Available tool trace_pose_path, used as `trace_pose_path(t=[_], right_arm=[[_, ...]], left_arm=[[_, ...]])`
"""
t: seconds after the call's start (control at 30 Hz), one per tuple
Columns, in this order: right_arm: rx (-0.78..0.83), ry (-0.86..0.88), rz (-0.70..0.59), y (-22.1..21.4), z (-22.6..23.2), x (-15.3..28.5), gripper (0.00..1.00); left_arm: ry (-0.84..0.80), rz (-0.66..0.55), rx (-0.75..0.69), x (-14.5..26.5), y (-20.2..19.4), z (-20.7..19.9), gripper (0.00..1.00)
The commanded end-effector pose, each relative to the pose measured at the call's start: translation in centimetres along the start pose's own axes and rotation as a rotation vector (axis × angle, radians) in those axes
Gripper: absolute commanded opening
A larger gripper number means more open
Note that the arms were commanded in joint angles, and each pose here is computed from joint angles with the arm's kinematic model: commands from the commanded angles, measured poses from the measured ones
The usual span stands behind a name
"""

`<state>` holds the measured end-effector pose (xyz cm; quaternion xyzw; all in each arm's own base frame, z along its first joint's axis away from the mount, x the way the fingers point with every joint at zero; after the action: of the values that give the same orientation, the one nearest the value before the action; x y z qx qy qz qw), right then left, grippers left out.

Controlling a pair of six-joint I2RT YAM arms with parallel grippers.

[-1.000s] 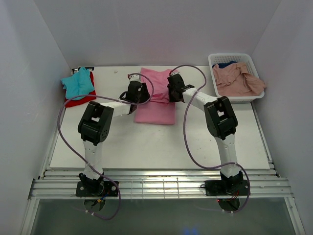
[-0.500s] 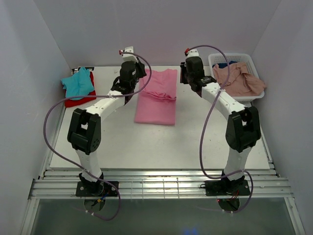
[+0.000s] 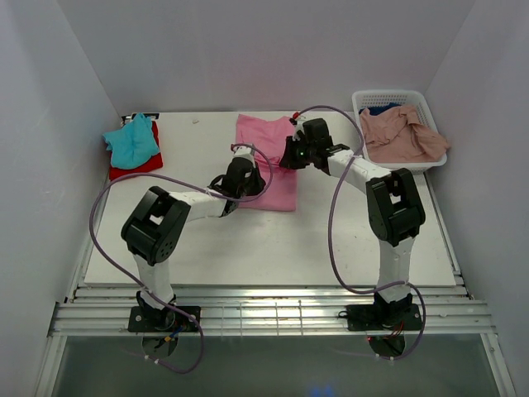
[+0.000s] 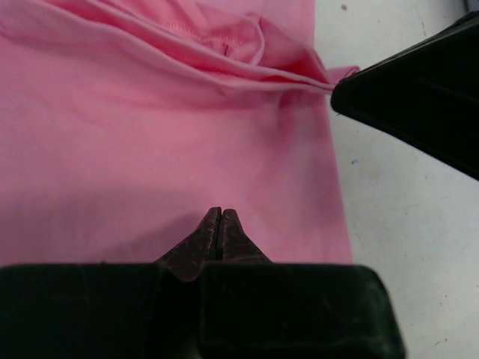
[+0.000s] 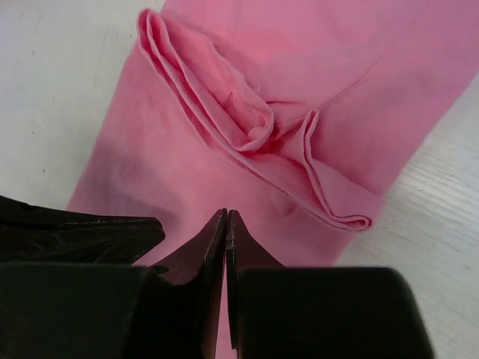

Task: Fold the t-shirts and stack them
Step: Fold the tshirt

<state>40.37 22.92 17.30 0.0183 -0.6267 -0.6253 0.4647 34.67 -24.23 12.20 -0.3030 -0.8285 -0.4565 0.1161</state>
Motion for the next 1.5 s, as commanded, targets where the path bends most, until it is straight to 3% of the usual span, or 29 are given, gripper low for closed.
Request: trace_pose_path(t=[0.0, 0.43, 0.67, 1.17, 1.3, 1.4, 1.47], right_arm=[[-0.036, 0.129, -0.029, 0.3, 0.9, -0.8, 0.08], [-0.083, 0.157, 0.019, -1.6, -0.1, -4.7, 0.08], [-0.104, 0.149, 0.031, -2.0, -1.1, -6.9, 0.08], [-0.119, 0.115, -0.015, -0.4, -4.1, -7.6, 0.08], [-0.079, 0.12, -0.041, 0.6, -3.8, -6.2, 0.08], [-0.003, 0.086, -0.162, 4.2, -2.4, -1.6, 0.08], [0.045, 0.018, -0.259, 5.9, -1.2, 2.9, 0.13]], left_arm=[[-0.05, -0.006, 0.041, 0.5, 0.2, -0.8, 0.0], [0.019, 0.109, 0.072, 0.3, -4.6, 2.2, 0.0], [0.043, 0.177, 0.084, 1.5, -7.7, 3.4, 0.0], [0.07, 0.272, 0.077, 5.8, -12.8, 4.0, 0.0], [0.05, 0.224, 0.046, 6.3, -12.4, 2.9, 0.0], [-0.043, 0.111, -0.005, 6.6, -9.1, -0.4, 0.0], [-0.111, -0.017, -0.043, 7.2, -5.3, -3.6, 0.0]])
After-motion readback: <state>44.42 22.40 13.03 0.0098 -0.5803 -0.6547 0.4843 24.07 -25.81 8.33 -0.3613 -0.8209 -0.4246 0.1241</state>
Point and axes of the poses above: each gripper's point midway between its finger pads, its own x axis back along the fingers, its own z axis along the line the jaws close on, y = z × x, the point moved 10 cm from there along x, back along the fingers, and after that the axes turned 12 degrees about x, right-handed, at the moved point
